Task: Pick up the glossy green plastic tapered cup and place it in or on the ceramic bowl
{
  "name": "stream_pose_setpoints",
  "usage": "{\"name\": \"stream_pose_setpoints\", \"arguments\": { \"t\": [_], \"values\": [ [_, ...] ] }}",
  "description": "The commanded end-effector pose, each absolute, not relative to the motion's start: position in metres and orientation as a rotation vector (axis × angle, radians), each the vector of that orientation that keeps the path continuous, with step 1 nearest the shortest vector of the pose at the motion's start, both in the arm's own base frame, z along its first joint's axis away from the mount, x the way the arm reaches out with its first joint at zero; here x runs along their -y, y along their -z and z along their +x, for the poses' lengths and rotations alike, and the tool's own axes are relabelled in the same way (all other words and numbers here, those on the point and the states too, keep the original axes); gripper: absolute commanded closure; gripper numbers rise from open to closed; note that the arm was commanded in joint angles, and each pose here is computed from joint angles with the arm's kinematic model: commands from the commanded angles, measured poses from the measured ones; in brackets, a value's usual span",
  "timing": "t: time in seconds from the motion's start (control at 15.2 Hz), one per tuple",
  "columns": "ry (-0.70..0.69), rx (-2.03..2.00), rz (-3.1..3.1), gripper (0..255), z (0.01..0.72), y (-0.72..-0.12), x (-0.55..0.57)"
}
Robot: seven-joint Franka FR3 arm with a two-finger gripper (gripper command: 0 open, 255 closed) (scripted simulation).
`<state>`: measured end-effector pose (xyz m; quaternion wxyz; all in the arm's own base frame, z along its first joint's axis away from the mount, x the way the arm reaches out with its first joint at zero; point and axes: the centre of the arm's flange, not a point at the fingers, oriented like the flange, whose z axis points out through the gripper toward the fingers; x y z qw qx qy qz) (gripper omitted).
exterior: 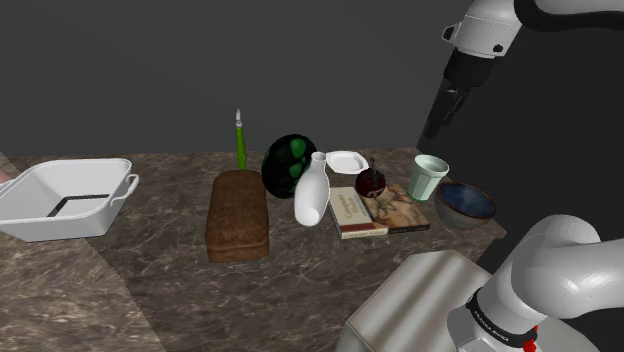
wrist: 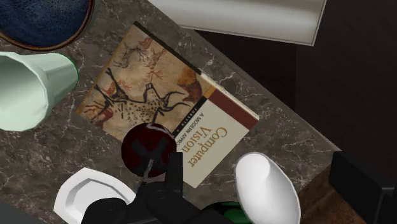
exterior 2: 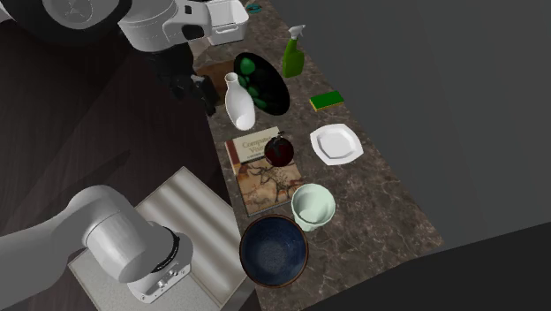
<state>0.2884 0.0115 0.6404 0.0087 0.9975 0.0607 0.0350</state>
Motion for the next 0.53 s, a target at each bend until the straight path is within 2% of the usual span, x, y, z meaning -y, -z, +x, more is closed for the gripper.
{"name": "stream_pose_setpoints", "arguments": {
  "t": [0.0,0.46],
  "values": [
    [-0.109,-0.19,3.117,0,0.288,-0.64,-0.012],
    [-0.082,-0.14,3.075,0,0.313,-0.576,0.044]
  ]
}}
